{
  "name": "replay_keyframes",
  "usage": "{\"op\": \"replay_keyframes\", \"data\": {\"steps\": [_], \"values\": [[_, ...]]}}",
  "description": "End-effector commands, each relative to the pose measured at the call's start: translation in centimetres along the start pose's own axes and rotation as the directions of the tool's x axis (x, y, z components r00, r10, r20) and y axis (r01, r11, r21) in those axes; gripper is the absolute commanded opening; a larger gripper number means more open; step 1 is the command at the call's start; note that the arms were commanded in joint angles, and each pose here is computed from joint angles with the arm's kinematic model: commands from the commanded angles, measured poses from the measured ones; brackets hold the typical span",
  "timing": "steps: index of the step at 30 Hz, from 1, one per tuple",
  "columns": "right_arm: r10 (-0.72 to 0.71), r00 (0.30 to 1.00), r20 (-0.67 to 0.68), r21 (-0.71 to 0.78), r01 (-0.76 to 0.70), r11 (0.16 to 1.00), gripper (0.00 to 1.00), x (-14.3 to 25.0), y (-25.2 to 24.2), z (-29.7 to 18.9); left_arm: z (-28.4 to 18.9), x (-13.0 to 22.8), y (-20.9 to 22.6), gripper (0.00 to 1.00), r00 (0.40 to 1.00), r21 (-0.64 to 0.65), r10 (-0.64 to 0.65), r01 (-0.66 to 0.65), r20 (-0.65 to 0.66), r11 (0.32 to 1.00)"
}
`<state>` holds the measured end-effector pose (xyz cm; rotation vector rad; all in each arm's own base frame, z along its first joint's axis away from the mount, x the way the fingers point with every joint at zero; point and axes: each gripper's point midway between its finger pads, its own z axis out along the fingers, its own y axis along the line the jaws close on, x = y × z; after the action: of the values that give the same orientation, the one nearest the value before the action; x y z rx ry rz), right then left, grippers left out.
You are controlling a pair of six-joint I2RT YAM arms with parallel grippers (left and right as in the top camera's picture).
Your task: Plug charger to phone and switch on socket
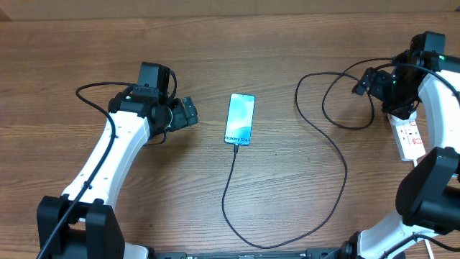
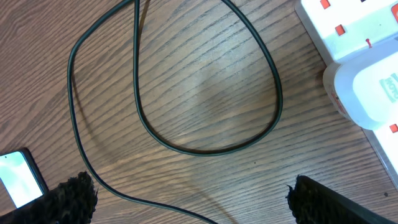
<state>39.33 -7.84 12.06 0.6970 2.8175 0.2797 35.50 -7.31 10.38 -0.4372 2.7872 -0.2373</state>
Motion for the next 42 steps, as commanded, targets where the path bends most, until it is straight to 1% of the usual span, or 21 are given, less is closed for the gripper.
{"op": "replay_keyframes", "data": {"steps": [1, 16, 21, 30, 37, 42], "values": [[-0.011, 1.0, 0.01, 0.002, 0.011, 1.0, 1.0, 0.0, 0.0, -0.3, -0.6, -0.3, -0.2, 1.0, 1.0, 0.0, 0.011, -0.011, 0.024, 1.0], [-0.011, 1.0, 0.01, 0.002, 0.011, 1.0, 1.0, 0.0, 0.0, -0.3, -0.5, -0.2, -0.2, 1.0, 1.0, -0.002, 0.011, -0.011, 0.02, 1.0], [-0.011, 1.0, 0.01, 0.002, 0.011, 1.0, 1.0, 0.0, 0.0, -0.3, -1.6, -0.5, -0.4, 1.0, 0.999, 0.014, 0.014, -0.015, 0.049, 1.0], [-0.011, 1.0, 0.01, 0.002, 0.011, 1.0, 1.0, 0.0, 0.0, -0.3, -7.8, -1.7, -1.5, 1.0, 0.977, 0.1, 0.013, -0.035, 0.212, 0.994], [-0.011, 1.0, 0.01, 0.002, 0.011, 1.0, 1.0, 0.0, 0.0, -0.3, -13.6, -1.8, -1.9, 1.0, 0.935, 0.174, -0.002, -0.064, 0.354, 0.983], [-0.011, 1.0, 0.01, 0.003, 0.011, 1.0, 1.0, 0.0, 0.0, -0.3, -16.8, -1.4, -1.8, 0.99, 0.903, 0.212, -0.018, -0.082, 0.43, 0.974]]}}
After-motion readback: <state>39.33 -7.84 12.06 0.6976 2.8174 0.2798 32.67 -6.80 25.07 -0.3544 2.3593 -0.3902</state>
